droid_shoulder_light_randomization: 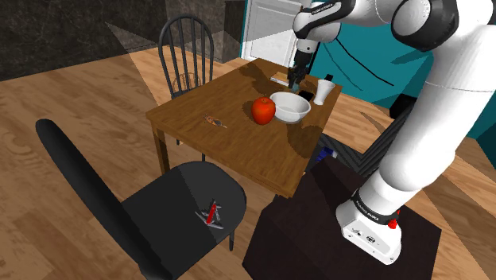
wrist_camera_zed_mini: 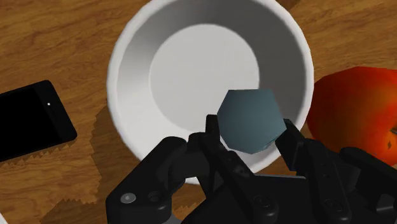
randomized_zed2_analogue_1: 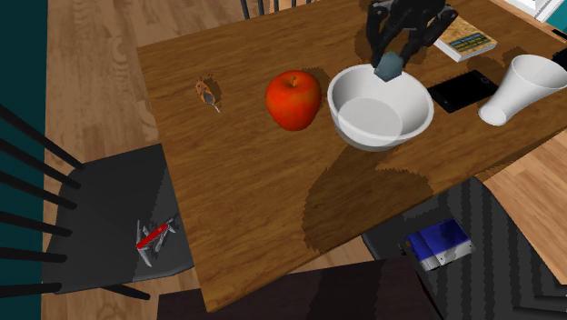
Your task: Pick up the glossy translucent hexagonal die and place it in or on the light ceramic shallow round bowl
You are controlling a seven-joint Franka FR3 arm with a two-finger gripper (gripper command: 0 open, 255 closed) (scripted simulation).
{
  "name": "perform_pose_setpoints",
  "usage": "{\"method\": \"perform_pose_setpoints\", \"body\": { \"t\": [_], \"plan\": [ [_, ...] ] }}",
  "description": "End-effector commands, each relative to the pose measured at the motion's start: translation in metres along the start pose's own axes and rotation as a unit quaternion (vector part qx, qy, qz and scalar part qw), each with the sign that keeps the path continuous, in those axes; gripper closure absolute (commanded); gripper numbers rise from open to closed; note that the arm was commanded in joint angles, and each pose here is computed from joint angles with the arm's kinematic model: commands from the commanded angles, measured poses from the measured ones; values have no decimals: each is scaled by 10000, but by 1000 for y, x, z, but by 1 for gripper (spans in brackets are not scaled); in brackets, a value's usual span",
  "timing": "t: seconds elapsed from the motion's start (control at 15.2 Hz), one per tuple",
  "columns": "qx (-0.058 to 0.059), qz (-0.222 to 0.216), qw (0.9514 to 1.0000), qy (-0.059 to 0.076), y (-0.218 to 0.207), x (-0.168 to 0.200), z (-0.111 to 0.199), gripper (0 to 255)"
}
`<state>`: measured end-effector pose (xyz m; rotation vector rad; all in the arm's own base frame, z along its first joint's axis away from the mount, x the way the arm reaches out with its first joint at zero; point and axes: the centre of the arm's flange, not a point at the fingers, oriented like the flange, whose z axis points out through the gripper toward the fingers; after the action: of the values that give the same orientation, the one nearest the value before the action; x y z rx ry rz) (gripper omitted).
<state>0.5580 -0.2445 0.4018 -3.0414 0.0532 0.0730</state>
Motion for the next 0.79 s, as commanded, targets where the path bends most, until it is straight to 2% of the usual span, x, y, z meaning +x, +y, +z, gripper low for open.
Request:
{"method": "perform_pose_setpoints", "body": {
  "t": [0.0,0.73],
  "plan": [
    [-1,-8,10000,-2,14,11,4,255],
    [-1,-8,10000,-2,20,14,62,255]
  ]
}}
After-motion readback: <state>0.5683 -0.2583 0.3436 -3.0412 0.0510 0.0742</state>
